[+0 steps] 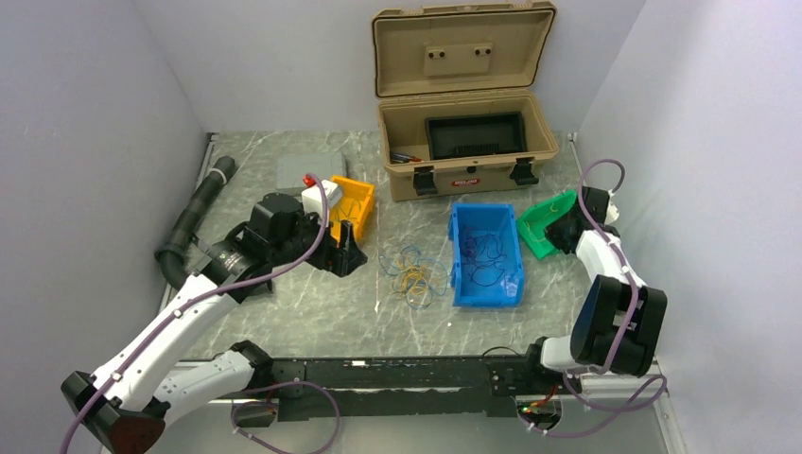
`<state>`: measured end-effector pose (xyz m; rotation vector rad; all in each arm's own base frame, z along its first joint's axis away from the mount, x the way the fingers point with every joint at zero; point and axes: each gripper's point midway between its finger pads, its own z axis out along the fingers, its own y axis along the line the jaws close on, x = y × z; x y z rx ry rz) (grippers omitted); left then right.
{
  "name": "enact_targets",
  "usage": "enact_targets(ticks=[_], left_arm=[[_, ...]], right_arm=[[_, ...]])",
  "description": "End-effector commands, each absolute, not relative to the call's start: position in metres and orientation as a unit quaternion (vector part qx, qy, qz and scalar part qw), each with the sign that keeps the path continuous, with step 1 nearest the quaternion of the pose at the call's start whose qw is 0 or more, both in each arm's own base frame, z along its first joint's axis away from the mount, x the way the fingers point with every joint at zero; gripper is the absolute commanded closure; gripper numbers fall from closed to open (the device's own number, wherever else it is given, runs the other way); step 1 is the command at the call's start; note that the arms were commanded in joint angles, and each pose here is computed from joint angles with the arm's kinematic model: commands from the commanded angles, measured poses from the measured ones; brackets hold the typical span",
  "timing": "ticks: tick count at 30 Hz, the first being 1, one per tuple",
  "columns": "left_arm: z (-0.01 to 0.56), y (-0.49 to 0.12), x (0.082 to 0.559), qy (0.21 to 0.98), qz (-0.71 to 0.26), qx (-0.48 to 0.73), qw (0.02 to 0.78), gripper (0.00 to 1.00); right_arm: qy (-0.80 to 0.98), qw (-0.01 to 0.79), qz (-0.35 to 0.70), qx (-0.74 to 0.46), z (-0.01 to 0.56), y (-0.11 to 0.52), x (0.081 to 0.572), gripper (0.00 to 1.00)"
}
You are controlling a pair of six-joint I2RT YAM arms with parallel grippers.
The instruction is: Untangle the cables
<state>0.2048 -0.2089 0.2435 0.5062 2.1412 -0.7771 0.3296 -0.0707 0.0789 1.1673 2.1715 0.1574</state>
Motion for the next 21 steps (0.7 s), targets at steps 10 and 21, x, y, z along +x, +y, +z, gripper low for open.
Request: enact_targets(ticks=[10, 21], left_arm=[[0.249, -0.207, 0.207, 0.843, -0.296, 0.203, 0.401, 0.07], [0.250, -0.207, 0.208, 0.843, -0.295, 0.204, 0.400, 0.07]], right_arm=[[0.824, 0.323, 0.070, 0.460, 0.036, -0.105, 0.386, 1.00], [0.832, 0.334, 0.053, 0.439, 0.056, -0.111, 0.388, 0.75]])
